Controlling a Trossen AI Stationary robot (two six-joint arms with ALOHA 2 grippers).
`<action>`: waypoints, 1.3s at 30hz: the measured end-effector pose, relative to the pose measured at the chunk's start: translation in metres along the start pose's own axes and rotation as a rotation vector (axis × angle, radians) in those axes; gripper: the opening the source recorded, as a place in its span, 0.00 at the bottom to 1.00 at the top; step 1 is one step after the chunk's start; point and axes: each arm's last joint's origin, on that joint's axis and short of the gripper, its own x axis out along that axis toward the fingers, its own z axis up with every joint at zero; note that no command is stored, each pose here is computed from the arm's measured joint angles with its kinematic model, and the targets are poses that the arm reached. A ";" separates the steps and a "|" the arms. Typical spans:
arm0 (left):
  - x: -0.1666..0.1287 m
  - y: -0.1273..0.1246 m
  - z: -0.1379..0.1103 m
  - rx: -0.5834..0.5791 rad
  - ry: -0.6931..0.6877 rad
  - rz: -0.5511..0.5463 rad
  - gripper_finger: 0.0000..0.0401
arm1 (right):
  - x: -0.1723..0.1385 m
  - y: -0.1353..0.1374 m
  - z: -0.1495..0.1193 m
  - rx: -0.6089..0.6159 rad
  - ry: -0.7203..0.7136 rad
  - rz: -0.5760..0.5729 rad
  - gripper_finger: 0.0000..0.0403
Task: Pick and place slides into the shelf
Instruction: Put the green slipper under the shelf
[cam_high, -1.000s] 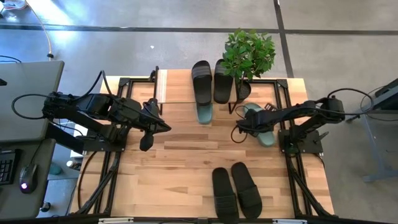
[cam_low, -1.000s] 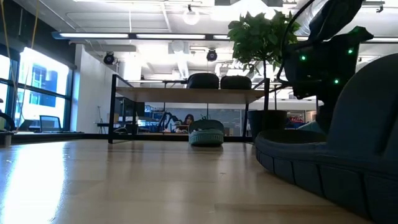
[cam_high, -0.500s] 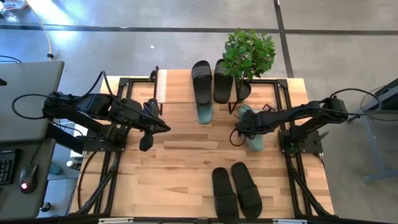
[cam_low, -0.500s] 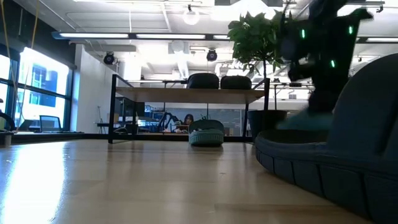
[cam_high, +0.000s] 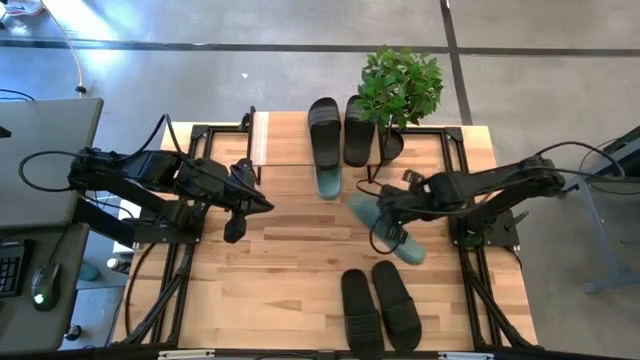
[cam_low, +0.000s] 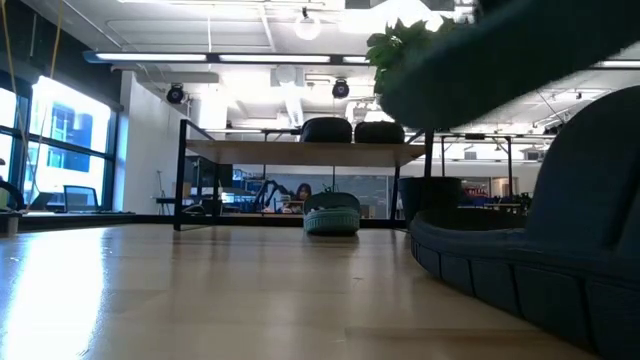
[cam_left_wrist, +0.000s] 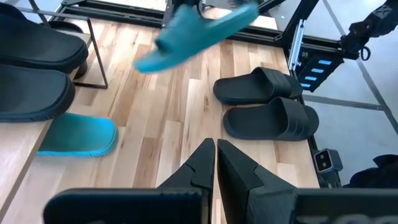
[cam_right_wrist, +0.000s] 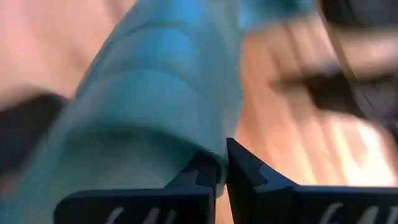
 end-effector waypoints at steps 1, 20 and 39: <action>0.000 0.000 -0.001 0.001 0.006 0.001 0.02 | -0.005 0.004 0.005 0.006 -0.049 0.039 0.00; 0.000 0.001 -0.003 0.005 0.030 0.008 0.02 | 0.152 0.040 0.031 0.028 0.088 -0.281 0.00; 0.000 0.001 -0.003 0.004 0.030 0.008 0.02 | 0.139 0.047 0.017 0.054 0.191 -0.440 0.00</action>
